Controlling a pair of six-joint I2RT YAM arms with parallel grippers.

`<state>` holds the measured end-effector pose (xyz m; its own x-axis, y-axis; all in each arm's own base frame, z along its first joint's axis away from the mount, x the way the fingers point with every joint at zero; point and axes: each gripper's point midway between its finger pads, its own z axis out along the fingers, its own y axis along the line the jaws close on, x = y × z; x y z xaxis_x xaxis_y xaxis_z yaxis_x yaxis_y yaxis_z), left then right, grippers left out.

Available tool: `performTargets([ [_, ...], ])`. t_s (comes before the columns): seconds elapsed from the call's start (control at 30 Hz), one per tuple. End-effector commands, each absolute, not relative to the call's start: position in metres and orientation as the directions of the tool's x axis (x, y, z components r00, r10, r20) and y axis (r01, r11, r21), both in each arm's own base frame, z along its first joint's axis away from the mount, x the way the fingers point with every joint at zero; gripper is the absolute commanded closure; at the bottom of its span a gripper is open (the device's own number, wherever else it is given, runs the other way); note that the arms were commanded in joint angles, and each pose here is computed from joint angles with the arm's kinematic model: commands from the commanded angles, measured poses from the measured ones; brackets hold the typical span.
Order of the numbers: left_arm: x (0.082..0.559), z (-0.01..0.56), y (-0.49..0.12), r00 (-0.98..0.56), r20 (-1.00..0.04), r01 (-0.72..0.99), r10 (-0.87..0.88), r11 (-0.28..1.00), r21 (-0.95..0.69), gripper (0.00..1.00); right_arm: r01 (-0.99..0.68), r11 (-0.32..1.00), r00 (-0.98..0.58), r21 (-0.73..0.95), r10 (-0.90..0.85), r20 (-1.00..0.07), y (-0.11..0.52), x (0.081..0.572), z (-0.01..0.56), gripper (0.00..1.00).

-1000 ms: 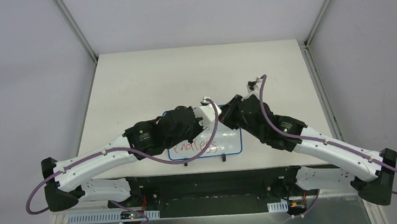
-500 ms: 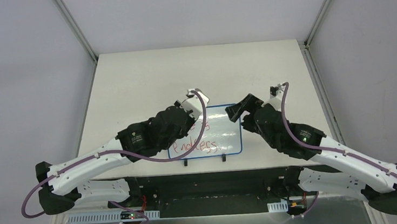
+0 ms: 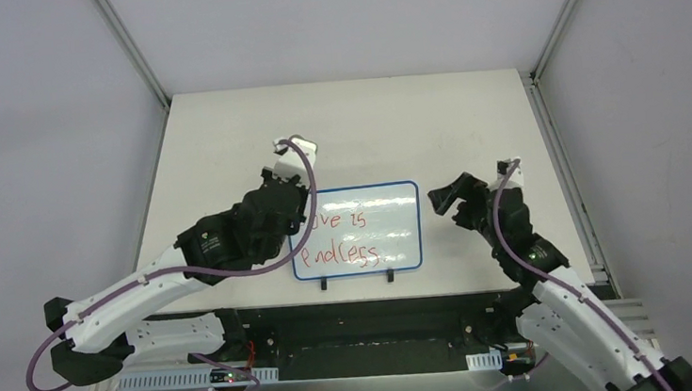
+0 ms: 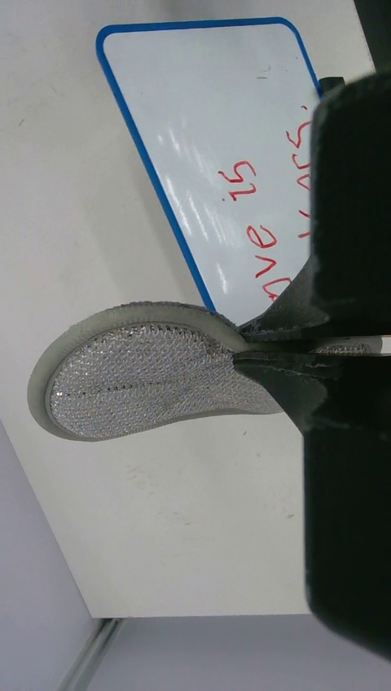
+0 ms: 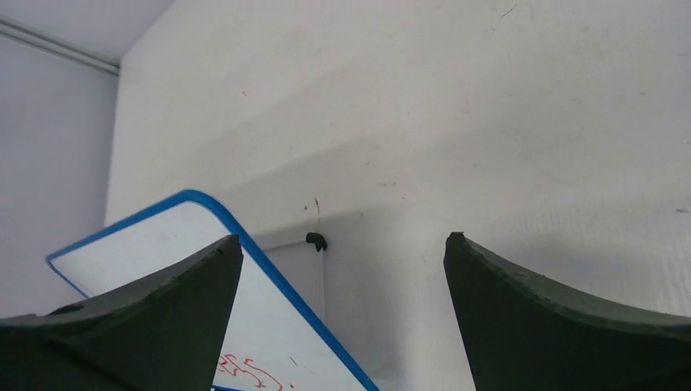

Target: Erase the whiteboard

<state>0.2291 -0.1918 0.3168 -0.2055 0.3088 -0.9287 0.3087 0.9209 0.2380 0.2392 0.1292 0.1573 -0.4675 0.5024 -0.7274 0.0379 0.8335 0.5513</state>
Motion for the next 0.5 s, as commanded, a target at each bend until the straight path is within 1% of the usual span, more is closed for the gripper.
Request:
performTargets([
  [0.0, 0.232, 0.336, -0.174, -0.193, -0.963, 0.241, 0.186, 0.961, 0.138, 1.0, -0.267, 0.586, -0.62, 0.765, 0.503, -0.602, 0.169, 0.24, 0.176, 0.05],
  [0.07, 0.233, 0.335, -0.172, -0.184, -0.965, 0.233, 0.187, 0.962, 0.142, 1.0, -0.324, 0.48, -0.665, 0.815, 0.497, -0.557, 0.173, 0.239, 0.175, 0.07],
  [0.1, 0.233, 0.334, -0.171, -0.182, -0.965, 0.226, 0.186, 0.963, 0.143, 1.0, -0.372, 0.442, -0.658, 0.816, 0.495, -0.568, 0.176, 0.239, 0.183, 0.08],
  [0.13, 0.233, 0.333, -0.171, -0.181, -0.966, 0.226, 0.184, 0.964, 0.141, 1.0, -0.383, 0.425, -0.666, 0.82, 0.488, -0.564, 0.179, 0.238, 0.183, 0.07],
  [0.27, 0.232, 0.329, -0.176, -0.187, -0.967, 0.246, 0.173, 0.961, 0.124, 1.0, -0.371, 0.391, -0.69, 0.843, 0.491, -0.531, 0.182, 0.242, 0.177, 0.07],
  [0.37, 0.234, 0.323, -0.179, -0.193, -0.964, 0.239, 0.181, 0.962, 0.133, 1.0, -0.37, 0.351, -0.685, 0.86, 0.523, -0.508, 0.18, 0.241, 0.179, 0.09],
  [0.47, 0.235, 0.325, -0.178, -0.201, -0.96, 0.232, 0.195, 0.962, 0.147, 1.0, -0.393, 0.338, -0.663, 0.855, 0.54, -0.519, 0.173, 0.238, 0.185, 0.08],
])
